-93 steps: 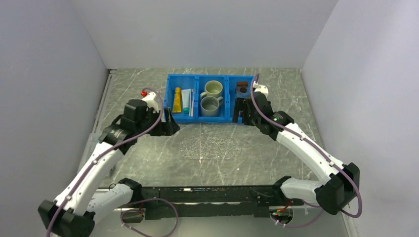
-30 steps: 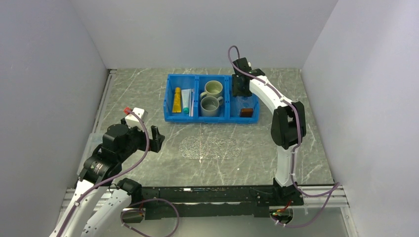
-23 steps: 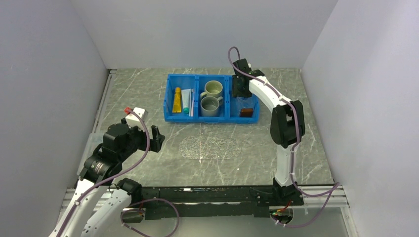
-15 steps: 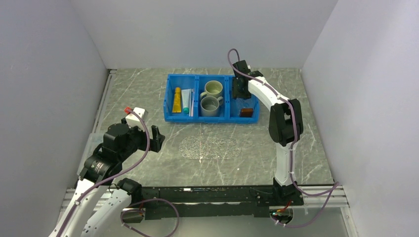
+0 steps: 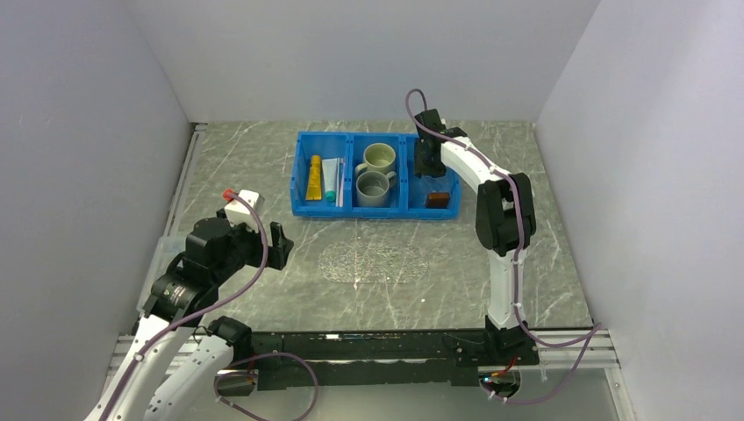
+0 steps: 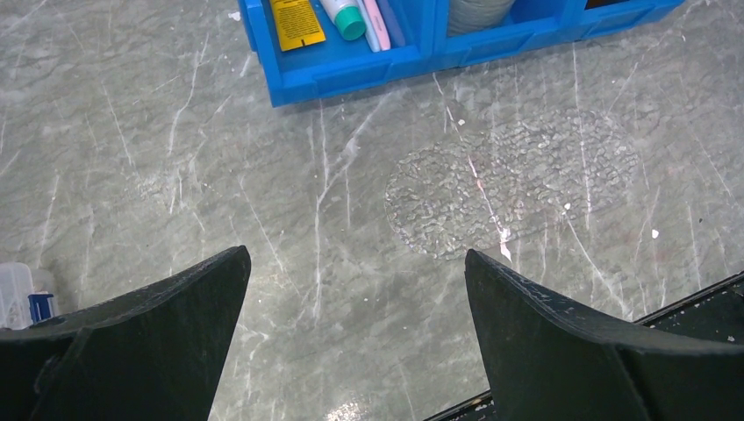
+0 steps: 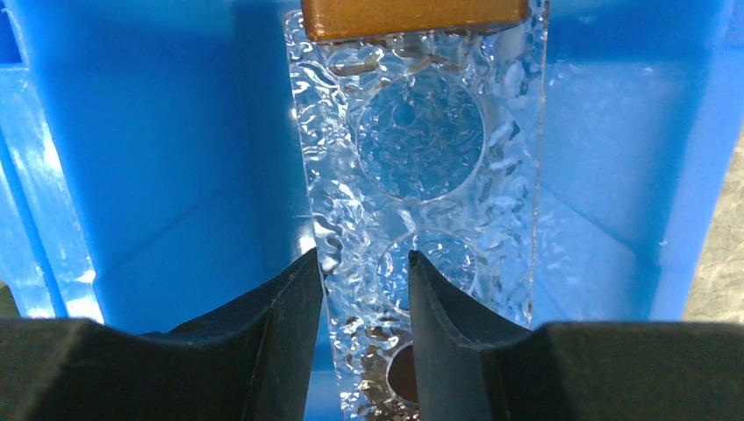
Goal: Prepare toiletry sets of a toothbrush and toothpaste on the tray
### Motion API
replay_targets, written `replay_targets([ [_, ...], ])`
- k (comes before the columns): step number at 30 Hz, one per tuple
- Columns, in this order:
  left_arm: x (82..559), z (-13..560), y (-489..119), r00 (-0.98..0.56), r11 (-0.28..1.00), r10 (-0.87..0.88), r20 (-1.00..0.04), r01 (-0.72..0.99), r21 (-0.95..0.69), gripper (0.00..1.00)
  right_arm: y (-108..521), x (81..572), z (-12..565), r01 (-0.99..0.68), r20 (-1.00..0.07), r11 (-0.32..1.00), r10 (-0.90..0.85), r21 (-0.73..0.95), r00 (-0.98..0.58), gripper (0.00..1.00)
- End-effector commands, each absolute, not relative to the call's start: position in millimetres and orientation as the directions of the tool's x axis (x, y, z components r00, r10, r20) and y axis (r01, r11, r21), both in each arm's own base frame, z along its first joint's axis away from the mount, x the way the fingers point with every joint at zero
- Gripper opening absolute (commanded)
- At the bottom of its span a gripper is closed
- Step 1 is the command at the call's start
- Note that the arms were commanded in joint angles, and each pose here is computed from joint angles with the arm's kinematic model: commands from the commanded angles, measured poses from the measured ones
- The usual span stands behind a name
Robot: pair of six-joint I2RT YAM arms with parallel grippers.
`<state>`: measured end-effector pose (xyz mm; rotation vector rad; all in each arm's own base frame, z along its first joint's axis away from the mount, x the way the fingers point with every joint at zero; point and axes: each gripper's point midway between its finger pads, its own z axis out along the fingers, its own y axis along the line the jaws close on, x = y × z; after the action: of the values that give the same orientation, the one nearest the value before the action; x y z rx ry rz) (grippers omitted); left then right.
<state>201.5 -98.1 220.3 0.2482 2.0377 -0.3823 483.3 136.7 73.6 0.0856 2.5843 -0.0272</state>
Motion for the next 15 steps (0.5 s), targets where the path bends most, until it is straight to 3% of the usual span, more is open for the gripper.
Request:
replay_targets([
  [1, 207, 226, -98, -0.447, 0.931, 0.019, -0.894, 0.335, -0.147, 0.99, 144, 499, 84, 0.058, -0.566, 0.998, 0.063, 0.027, -0.822, 0.4],
  [10, 208, 225, -99, -0.453, 0.931, 0.02, -0.891, 0.333, -0.148, 0.99, 142, 501, 89, 0.055, -0.577, 0.998, 0.054, 0.016, -0.815, 0.31],
  [15, 208, 225, -98, -0.45, 0.931, 0.022, -0.893, 0.334, -0.146, 0.99, 142, 501, 101, 0.056, -0.599, 0.998, 0.047, 0.002, -0.799, 0.2],
])
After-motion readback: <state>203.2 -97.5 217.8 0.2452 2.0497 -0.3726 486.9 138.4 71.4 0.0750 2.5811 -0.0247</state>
